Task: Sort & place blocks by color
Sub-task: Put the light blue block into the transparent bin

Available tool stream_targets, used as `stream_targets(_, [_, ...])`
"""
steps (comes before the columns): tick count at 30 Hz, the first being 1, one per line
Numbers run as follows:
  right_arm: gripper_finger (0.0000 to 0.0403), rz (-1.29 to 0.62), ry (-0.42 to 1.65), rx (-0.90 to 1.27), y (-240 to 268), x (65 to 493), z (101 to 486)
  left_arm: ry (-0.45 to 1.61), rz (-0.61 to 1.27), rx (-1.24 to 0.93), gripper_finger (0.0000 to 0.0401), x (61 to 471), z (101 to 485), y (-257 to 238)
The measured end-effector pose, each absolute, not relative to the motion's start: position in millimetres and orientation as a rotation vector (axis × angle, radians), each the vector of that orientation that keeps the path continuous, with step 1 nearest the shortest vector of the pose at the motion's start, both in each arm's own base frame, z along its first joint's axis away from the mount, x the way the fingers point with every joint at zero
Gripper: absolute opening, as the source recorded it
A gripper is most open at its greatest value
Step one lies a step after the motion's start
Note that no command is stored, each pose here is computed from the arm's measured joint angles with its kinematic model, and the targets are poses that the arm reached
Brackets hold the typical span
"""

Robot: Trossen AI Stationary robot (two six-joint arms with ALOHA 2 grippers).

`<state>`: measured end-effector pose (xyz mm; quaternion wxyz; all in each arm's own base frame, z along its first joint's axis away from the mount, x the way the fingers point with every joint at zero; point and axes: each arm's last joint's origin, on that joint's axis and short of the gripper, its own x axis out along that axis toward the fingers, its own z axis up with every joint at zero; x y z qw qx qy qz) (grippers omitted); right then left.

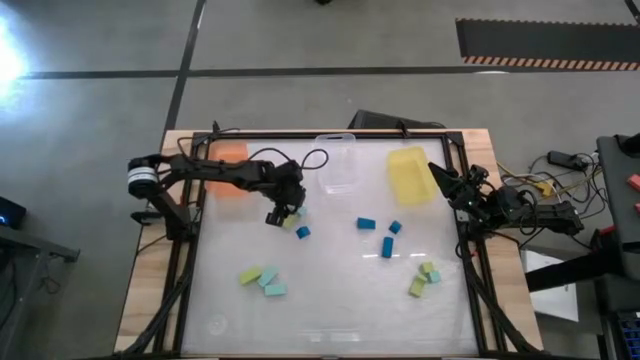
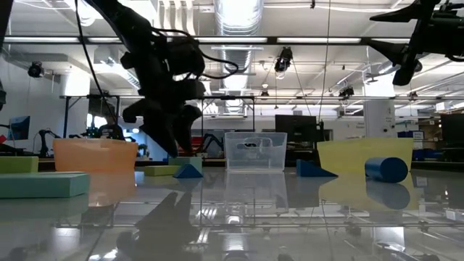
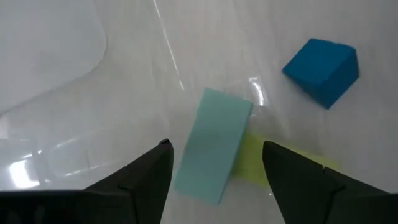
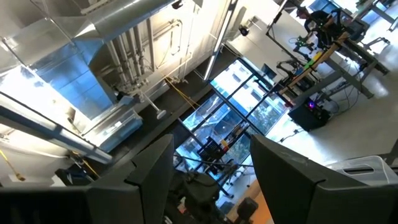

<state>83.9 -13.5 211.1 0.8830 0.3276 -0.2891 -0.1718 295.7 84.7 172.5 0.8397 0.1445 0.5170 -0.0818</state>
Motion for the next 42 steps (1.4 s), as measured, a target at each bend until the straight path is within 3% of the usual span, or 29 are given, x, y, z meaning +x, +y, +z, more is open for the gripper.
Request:
stream_targets(15, [0.0203, -0.356, -0.605, 0.683, -13.5, 83.8, 211.3, 1.096, -0.159, 0.289, 0.0225, 303.2, 161.5, 90.6])
stream_targets(32, [0.0203, -0.356, -0.605, 0.683, -13.5, 83.7, 211.3, 1.101, -0.159, 0.288, 0.0114, 302.5, 163.7, 90.5])
stream_targets(42, [0.0203, -0.356, -0.605, 0.683, -13.5, 83.7, 211.3, 0.995, -0.075, 0.35, 0.0116, 286.7, 210.2, 86.4])
